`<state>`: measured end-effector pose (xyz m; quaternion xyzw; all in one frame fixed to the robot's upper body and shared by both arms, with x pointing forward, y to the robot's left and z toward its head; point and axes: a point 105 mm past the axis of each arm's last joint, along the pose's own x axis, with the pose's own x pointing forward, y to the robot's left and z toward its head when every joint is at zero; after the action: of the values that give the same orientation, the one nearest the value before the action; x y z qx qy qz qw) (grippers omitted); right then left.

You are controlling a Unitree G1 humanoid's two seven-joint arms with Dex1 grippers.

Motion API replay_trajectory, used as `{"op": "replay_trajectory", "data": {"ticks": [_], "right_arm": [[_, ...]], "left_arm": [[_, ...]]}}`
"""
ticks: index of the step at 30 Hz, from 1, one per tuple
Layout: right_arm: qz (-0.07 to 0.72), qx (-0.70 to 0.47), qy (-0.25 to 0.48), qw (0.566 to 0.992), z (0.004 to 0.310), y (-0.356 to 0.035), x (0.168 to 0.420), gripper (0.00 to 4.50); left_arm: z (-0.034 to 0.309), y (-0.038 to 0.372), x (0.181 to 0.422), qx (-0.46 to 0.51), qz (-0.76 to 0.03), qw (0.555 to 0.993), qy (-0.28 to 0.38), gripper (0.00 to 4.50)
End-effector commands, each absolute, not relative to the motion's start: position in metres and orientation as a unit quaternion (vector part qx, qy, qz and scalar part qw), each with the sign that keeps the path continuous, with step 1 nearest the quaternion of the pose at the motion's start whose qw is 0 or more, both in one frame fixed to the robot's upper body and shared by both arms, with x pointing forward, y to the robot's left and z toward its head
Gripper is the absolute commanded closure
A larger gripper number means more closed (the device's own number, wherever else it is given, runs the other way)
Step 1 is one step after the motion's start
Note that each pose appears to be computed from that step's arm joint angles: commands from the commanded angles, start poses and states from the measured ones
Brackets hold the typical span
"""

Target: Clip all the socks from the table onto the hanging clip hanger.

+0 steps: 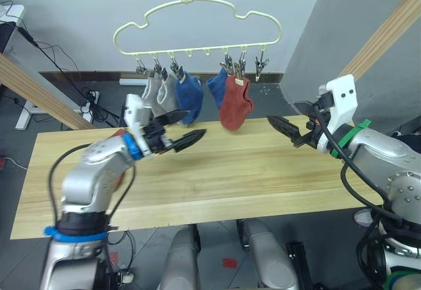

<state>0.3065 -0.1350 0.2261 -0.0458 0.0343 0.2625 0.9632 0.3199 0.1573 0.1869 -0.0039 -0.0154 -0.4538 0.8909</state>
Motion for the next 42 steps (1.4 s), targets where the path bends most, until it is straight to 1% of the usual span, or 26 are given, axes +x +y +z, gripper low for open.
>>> {"op": "replay_trajectory", "data": {"ticks": [1, 3, 4, 7, 9, 11, 17, 24, 26, 28, 30, 33, 38, 42], "right_arm": [[0.261, -0.076, -0.018, 0.962, 0.234, -0.132, 0.299, 0.0], [0.261, -0.078, -0.022, 0.962, 0.232, -0.132, 0.299, 0.0], [0.26, -0.08, -0.023, 0.962, 0.23, -0.132, 0.299, 0.0], [0.245, -0.078, -0.027, 0.966, 0.227, -0.133, 0.304, 0.0], [0.24, -0.071, -0.032, 0.968, 0.227, -0.131, 0.308, 0.0], [0.235, -0.061, -0.041, 0.969, 0.23, -0.126, 0.311, 0.0], [0.204, -0.055, -0.075, 0.975, 0.241, -0.119, 0.318, 0.0], [0.168, -0.056, -0.107, 0.978, 0.254, -0.116, 0.327, 0.0], [0.165, -0.057, -0.113, 0.978, 0.256, -0.114, 0.329, 0.0], [0.155, -0.047, -0.117, 0.98, 0.257, -0.113, 0.331, 0.0], [0.153, -0.05, -0.128, 0.979, 0.261, -0.111, 0.333, 0.0], [0.144, -0.04, -0.139, 0.979, 0.266, -0.11, 0.334, 0.59], [0.132, -0.043, -0.144, 0.98, 0.267, -0.108, 0.338, 2.32], [0.119, -0.043, -0.159, 0.979, 0.274, -0.106, 0.341, 2.32]], "left_arm": [[0.2, 0.164, 0.308, 0.004, -0.443, 0.896, -0.035, 0.01], [0.2, 0.167, 0.307, 0.0, -0.433, 0.901, -0.032, 0.01], [0.2, 0.172, 0.308, 0.006, -0.415, 0.909, -0.035, 0.01], [0.195, 0.188, 0.311, 0.048, -0.326, 0.943, -0.031, 0.01], [0.196, 0.193, 0.311, 0.069, -0.274, 0.958, -0.044, 0.01], [0.196, 0.186, 0.305, 0.082, -0.281, 0.955, -0.04, 0.01], [0.214, 0.168, 0.282, 0.045, -0.366, 0.927, -0.075, 0.01], [0.23, 0.163, 0.279, 0.018, -0.394, 0.913, -0.101, 0.01], [0.235, 0.16, 0.279, -0.005, -0.408, 0.907, -0.106, 0.01], [0.238, 0.154, 0.277, -0.002, -0.429, 0.897, -0.111, 0.01], [0.24, 0.153, 0.278, 0.004, -0.431, 0.895, -0.117, 0.01], [0.244, 0.15, 0.277, 0.018, -0.439, 0.889, -0.131, 0.0], [0.248, 0.144, 0.277, 0.026, -0.451, 0.88, -0.148, 0.0], [0.249, 0.141, 0.277, 0.023, -0.456, 0.877, -0.152, 0.0]]}}
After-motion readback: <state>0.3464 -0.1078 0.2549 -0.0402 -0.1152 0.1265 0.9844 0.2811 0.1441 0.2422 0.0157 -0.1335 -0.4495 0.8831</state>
